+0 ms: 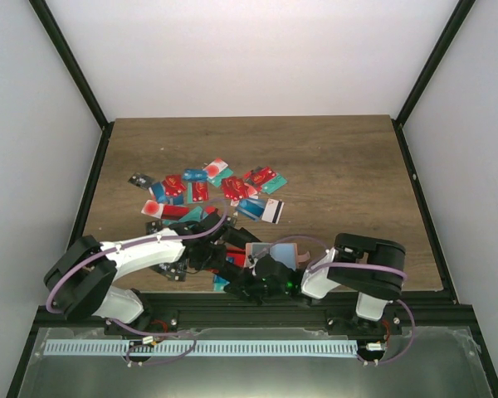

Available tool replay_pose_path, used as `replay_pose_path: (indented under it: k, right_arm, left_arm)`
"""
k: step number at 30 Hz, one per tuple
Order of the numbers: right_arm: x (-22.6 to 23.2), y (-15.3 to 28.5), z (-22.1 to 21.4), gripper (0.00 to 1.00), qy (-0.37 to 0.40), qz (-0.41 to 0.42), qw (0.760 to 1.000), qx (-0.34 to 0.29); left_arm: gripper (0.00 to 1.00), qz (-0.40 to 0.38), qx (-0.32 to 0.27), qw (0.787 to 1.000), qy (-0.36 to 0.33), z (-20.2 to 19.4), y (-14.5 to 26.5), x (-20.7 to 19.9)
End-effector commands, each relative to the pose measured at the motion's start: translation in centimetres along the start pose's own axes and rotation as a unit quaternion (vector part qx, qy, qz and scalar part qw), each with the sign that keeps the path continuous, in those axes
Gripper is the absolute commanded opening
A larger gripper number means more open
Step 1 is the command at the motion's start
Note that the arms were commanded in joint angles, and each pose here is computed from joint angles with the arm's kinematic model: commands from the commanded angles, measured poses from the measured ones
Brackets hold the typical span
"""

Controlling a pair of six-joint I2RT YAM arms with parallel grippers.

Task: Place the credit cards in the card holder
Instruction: Pick up the credit card from the center of the board.

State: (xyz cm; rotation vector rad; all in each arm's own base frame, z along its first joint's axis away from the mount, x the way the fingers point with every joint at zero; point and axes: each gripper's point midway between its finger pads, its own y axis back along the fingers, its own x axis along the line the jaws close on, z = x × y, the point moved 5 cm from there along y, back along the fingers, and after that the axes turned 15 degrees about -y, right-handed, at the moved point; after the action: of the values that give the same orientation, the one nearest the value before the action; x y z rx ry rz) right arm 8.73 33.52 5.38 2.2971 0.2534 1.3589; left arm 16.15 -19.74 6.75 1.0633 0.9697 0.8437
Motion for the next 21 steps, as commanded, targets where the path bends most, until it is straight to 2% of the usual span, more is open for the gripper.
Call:
replay_pose_path:
  k: [1,5,11,18,21]
  right_arm:
    - [-3.3,0.8,1.4,0.01,-0.010,-0.111,0.993,-0.032]
    - [0.0,1.4,1.0,0.01,0.055,-0.144,0.987,-0.051]
    - [3.3,3.2,0.7,0.01,0.108,-0.182,0.975,-0.071]
    - [7.1,6.9,0.7,0.01,0.165,-0.191,0.962,-0.110]
    - [9.6,8.6,0.5,0.01,0.208,-0.155,0.960,-0.101]
  left_arm:
    - [0.47,0.043,0.028,0.999,0.016,-0.6,0.8,0.8]
    - [0.52,0.072,-0.001,0.997,0.025,1.7,3.2,0.6]
    - [0.57,0.073,-0.055,0.995,0.041,4.5,7.2,-0.2]
    - [0.60,0.034,-0.110,0.993,0.027,6.5,11.2,-1.3]
    - [0.61,0.005,-0.134,0.991,0.011,6.8,12.8,-2.1]
